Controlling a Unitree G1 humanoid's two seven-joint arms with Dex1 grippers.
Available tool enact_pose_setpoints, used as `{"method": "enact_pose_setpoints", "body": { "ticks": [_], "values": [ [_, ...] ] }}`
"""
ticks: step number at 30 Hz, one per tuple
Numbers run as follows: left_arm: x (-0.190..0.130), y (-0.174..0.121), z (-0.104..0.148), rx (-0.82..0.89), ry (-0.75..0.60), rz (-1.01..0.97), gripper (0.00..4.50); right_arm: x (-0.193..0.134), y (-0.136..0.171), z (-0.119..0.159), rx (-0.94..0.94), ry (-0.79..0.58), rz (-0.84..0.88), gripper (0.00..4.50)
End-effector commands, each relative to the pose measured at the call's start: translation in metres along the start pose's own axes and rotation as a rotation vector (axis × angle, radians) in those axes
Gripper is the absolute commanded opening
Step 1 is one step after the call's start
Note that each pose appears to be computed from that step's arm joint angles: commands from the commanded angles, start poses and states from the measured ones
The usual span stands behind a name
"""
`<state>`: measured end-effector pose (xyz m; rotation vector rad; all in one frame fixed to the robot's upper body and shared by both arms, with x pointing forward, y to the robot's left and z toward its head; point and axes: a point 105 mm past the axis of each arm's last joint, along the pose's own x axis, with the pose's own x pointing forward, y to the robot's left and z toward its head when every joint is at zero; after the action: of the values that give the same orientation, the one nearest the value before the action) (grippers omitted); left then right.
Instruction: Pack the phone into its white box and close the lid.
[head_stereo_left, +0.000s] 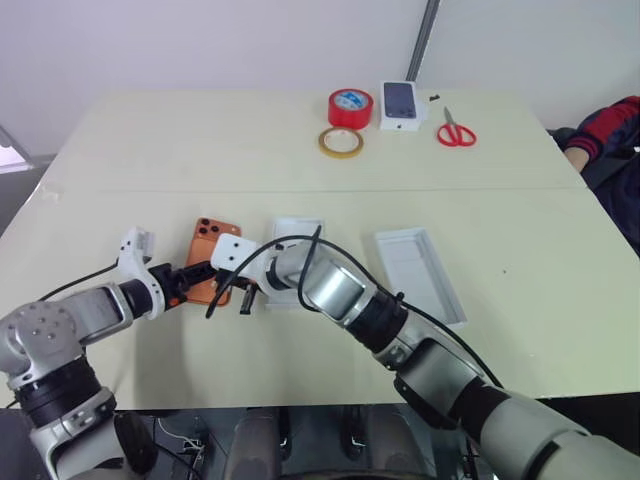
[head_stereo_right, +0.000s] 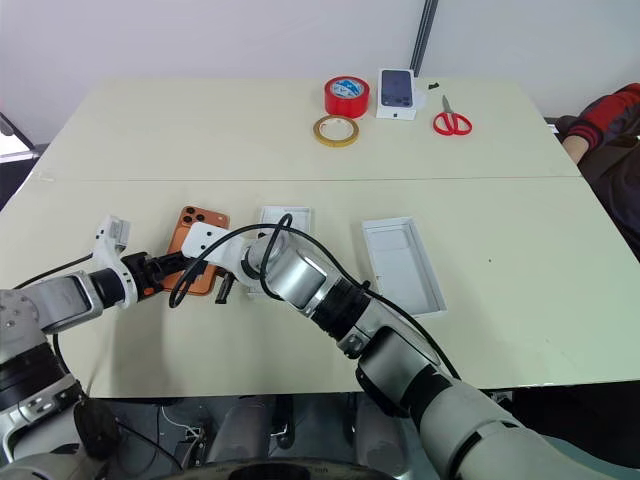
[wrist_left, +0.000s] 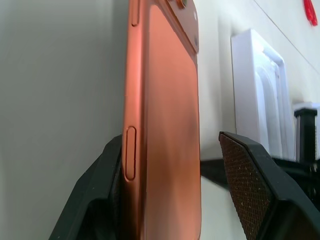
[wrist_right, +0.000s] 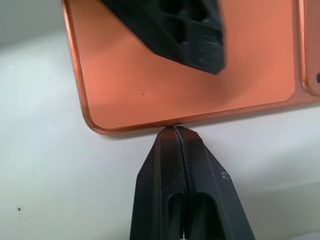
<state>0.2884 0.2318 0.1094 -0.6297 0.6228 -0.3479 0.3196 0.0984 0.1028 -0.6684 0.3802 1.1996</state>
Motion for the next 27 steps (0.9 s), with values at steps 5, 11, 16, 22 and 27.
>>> {"method": "enact_pose_setpoints", "body": {
  "ticks": [5, 11, 16, 22, 27],
  "values": [
    [-0.01, -0.003, 0.007, 0.024, -0.031, 0.002, 2.22, -0.013, -0.006, 0.016, -0.029, -0.055, -0.023, 0.0],
    [-0.013, -0.003, 0.007, 0.017, -0.036, -0.008, 0.03, -0.023, -0.009, 0.018, -0.04, -0.07, -0.04, 0.0],
    [-0.018, -0.003, 0.007, -0.013, -0.065, -0.028, 0.03, -0.037, -0.01, 0.022, -0.038, -0.093, -0.052, 0.0],
    [-0.022, -0.009, 0.021, -0.086, -0.165, -0.089, 0.03, -0.054, -0.019, 0.027, -0.036, -0.126, -0.077, 0.0],
    [-0.021, -0.034, 0.036, -0.096, -0.244, -0.197, 0.03, -0.089, -0.031, 0.031, -0.013, -0.231, -0.078, 0.0]
  ]
}}
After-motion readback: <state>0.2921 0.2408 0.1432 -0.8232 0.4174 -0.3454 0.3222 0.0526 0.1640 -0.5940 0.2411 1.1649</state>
